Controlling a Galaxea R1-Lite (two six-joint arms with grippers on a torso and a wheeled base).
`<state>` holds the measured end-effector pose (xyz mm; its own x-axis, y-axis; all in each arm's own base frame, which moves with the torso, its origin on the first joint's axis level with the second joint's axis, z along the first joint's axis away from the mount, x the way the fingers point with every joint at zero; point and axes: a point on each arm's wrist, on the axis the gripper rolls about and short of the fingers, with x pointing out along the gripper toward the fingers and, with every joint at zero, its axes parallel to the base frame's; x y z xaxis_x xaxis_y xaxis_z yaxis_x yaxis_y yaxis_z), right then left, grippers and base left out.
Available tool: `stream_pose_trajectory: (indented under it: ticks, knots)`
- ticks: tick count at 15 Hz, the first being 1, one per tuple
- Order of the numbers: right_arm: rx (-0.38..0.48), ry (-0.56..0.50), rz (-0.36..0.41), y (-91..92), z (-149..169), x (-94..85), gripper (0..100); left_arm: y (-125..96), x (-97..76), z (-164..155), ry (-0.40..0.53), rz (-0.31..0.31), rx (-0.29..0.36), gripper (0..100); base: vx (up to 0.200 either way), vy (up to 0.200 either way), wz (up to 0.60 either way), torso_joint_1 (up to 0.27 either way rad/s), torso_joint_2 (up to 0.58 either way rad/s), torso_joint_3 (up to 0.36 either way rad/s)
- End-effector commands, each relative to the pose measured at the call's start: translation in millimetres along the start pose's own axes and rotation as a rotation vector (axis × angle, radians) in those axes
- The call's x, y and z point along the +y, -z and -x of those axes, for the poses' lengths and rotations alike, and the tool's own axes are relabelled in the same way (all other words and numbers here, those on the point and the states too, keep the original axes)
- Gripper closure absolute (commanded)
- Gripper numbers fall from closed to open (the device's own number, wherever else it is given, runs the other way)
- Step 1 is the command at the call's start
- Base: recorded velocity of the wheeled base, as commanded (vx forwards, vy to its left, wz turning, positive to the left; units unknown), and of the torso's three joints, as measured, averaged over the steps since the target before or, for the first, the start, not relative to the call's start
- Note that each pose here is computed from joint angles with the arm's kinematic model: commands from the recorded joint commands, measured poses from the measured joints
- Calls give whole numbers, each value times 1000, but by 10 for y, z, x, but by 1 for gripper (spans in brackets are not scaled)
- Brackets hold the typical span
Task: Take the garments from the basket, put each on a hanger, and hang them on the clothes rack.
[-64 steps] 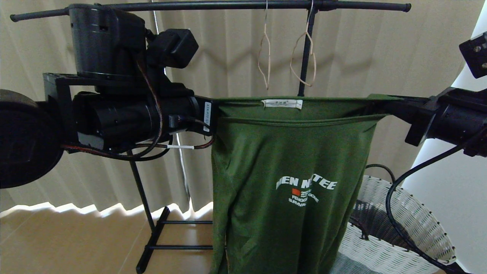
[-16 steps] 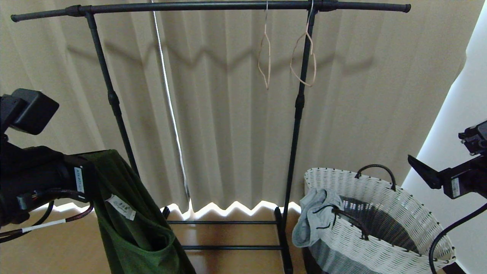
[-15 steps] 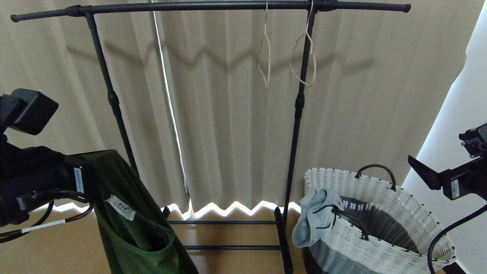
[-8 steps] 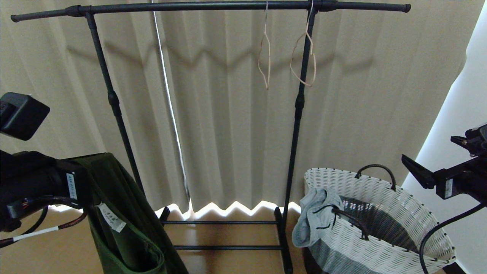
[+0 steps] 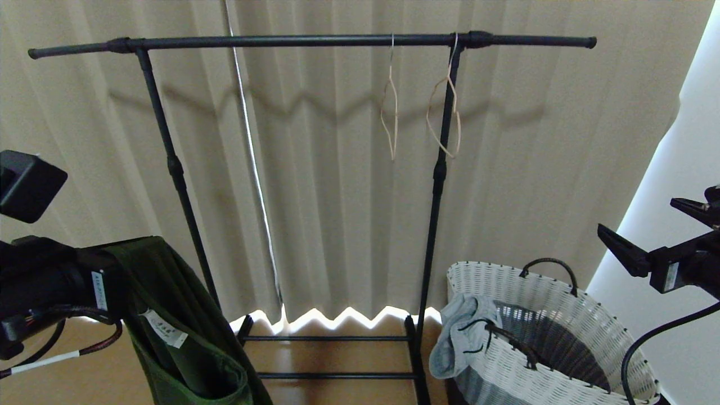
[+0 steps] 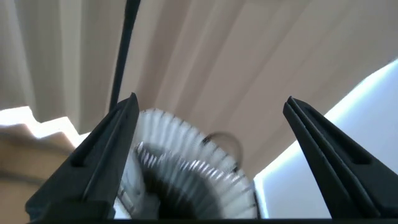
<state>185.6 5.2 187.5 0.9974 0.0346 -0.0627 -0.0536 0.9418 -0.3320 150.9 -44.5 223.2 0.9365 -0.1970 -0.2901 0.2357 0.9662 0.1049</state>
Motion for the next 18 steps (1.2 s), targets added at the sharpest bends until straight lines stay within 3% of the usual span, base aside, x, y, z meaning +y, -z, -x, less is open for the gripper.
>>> stream_pose_trajectory:
  ticks: [1,4,13,18]
  knots:
    - [4,-2,1,11,12,5,0,29,-2,-7,-1,-2,5,100,0,0,0,183,-544,-281]
    - [-3,-1,1,-5,22,5,0,88,-1,-25,-7,-52,-15,100,0,0,0,217,-473,-286]
    - [-1,-3,1,1,25,13,0,88,1,-27,-10,-55,-29,100,0,0,0,205,-484,-277]
    - [31,-72,31,158,116,83,0,71,0,-26,-11,-51,-46,100,0,0,0,116,-254,-137]
